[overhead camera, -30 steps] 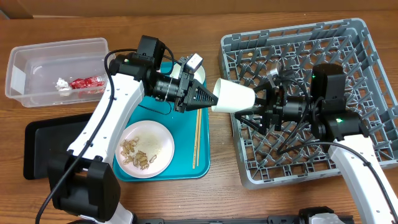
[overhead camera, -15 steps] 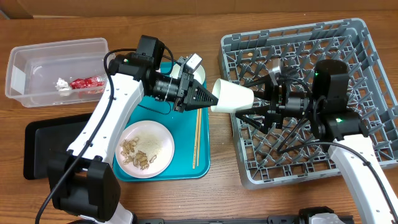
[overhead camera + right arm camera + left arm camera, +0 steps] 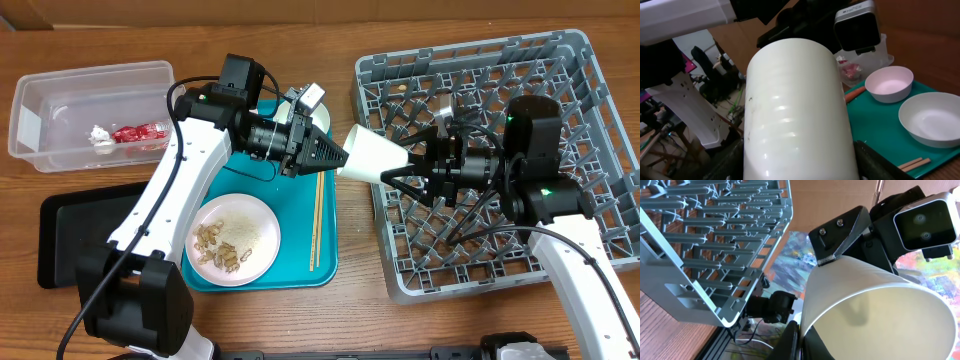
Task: Sort waste into correct bins and load items into the dishwasher
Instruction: 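Hand the white cup from the left gripper to the right gripper, then place the white cup upside down in the rack's right side with right gripper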
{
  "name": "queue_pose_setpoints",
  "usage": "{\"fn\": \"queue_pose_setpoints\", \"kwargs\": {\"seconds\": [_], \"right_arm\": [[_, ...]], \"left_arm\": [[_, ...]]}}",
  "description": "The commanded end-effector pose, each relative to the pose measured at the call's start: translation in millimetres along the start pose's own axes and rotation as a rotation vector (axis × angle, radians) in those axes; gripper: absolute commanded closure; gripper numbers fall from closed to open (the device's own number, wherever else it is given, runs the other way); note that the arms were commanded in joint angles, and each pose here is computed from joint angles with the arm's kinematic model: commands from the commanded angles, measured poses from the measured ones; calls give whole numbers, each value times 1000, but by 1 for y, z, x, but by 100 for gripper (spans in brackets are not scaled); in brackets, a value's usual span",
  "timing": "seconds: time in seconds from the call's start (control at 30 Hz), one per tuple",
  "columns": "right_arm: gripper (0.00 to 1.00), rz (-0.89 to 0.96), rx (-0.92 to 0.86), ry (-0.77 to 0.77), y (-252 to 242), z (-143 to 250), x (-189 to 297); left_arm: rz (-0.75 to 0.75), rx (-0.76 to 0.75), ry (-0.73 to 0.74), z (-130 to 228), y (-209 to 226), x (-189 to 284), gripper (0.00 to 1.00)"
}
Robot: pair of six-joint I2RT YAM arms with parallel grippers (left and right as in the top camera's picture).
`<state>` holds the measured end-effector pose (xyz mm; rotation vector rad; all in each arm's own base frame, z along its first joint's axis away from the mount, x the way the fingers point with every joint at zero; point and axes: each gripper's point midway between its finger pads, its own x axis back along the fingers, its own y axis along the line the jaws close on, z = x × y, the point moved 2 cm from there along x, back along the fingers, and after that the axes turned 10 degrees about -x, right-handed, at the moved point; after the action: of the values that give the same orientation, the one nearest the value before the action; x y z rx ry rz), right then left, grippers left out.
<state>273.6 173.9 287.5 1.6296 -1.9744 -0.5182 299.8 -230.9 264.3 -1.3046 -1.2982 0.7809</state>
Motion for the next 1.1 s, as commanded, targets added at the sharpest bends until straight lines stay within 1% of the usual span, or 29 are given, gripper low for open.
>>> {"fn": "queue_pose_setpoints", "kwargs": {"seconds": [0.0, 0.07, 0.13, 0.17, 0.23, 0.33, 0.4, 0.53, 0.6, 0.63, 0.7, 0.8, 0.83, 0.93, 1.0, 1.07], "right_arm": [[38, -40, 25, 1, 9, -5, -1], [38, -40, 25, 1, 9, -5, -1], [39, -38, 25, 1, 9, -5, -1], [39, -31, 22, 1, 8, -5, -1], [42, 35, -34, 0, -2, -3, -1], [45, 163, -136, -8, -22, -1, 1], [47, 241, -184, -12, -33, 2, 4], [55, 378, -250, -20, -52, 7, 13], [57, 468, -304, -33, -61, 7, 23], [59, 581, -382, -43, -68, 6, 40], [63, 713, -463, -54, -74, 4, 64], [64, 926, -544, -72, -76, 0, 109], [64, 990, -571, -79, -75, 0, 124], [64, 1165, -647, -112, -70, 1, 170], [64, 1312, -719, -154, -71, 10, 211], [64, 1418, -792, -180, -75, 23, 243]], "left_arm": [[-8, -4, 1, -2, -4, -1, 78], [-25, -3, 0, -2, -1, -1, 77], [-65, -3, -3, -3, 5, -1, 71], [-94, -2, -5, -3, 9, -1, 69], [-182, 8, -11, -3, 23, 2, 65], [-260, 17, -30, -5, 36, 10, 61], [-308, 26, -54, -9, 45, 20, 60], [-452, 61, -125, -15, 69, 53, 58], [-580, 99, -156, -14, 89, 76, 57], [-704, 136, -165, -8, 105, 97, 56], [-816, 171, -161, -1, 118, 113, 55], [-958, 206, -145, 8, 132, 130, 56], [-979, 211, -142, 10, 133, 132, 56], [-983, 213, -140, 10, 134, 133, 56], [-982, 213, -140, 10, 134, 133, 56], [-982, 214, -140, 11, 134, 133, 56]]}}
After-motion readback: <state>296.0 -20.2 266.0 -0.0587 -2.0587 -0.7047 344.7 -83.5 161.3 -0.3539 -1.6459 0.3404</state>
